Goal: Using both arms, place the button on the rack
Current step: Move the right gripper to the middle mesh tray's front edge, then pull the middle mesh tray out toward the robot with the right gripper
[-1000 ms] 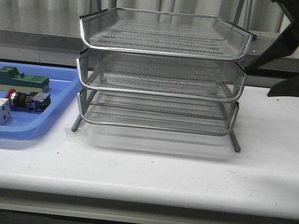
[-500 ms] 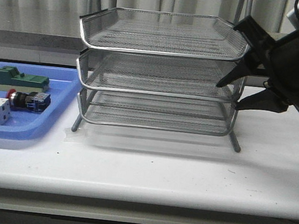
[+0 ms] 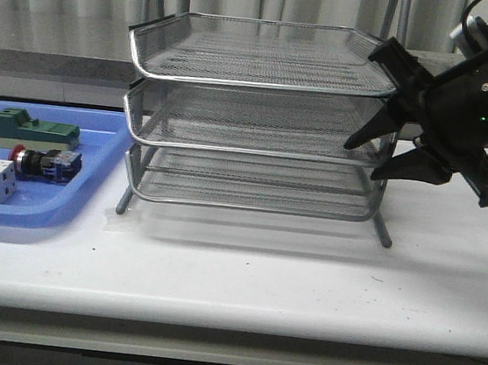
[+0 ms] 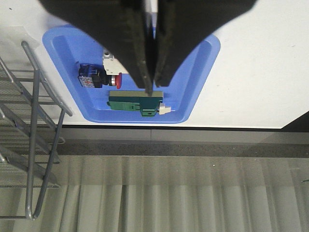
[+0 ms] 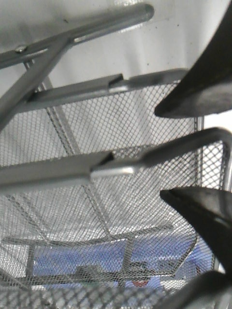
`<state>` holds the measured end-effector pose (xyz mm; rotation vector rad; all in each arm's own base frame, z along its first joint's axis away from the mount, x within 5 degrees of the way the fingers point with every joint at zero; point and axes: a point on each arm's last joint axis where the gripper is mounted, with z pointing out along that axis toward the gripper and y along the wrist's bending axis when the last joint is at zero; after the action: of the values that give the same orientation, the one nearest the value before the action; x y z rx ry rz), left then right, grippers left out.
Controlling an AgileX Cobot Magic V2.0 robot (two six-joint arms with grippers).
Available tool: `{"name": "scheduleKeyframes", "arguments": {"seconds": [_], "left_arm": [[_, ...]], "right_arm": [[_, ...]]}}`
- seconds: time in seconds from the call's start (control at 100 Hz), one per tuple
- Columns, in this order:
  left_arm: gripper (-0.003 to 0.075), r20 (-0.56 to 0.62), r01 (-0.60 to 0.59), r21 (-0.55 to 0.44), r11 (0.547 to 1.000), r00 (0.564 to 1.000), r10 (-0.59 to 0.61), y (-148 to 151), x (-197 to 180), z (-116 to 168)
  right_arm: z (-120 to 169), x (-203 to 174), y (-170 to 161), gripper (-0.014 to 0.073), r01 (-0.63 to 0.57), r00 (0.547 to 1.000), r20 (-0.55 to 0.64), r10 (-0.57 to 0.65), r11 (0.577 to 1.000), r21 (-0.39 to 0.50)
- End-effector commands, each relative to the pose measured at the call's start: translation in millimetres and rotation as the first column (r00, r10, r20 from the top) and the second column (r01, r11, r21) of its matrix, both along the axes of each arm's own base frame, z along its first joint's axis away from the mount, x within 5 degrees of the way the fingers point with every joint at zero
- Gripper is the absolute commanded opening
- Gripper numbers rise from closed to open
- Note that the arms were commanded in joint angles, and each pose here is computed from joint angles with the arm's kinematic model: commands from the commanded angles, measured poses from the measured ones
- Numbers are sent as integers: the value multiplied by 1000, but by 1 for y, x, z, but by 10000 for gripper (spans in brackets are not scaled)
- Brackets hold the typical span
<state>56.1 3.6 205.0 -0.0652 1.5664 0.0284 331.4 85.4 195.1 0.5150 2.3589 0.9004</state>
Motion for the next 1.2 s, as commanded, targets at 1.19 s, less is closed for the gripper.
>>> {"name": "scheduleKeyframes", "arguments": {"seconds": [1.19], "left_arm": [[-20, 64, 10, -9, 1000, 998, -9, -1, -1, -7]], "right_arm": [[-25, -108, -14, 32, -51, 993, -110, 47, 998, -35]]}}
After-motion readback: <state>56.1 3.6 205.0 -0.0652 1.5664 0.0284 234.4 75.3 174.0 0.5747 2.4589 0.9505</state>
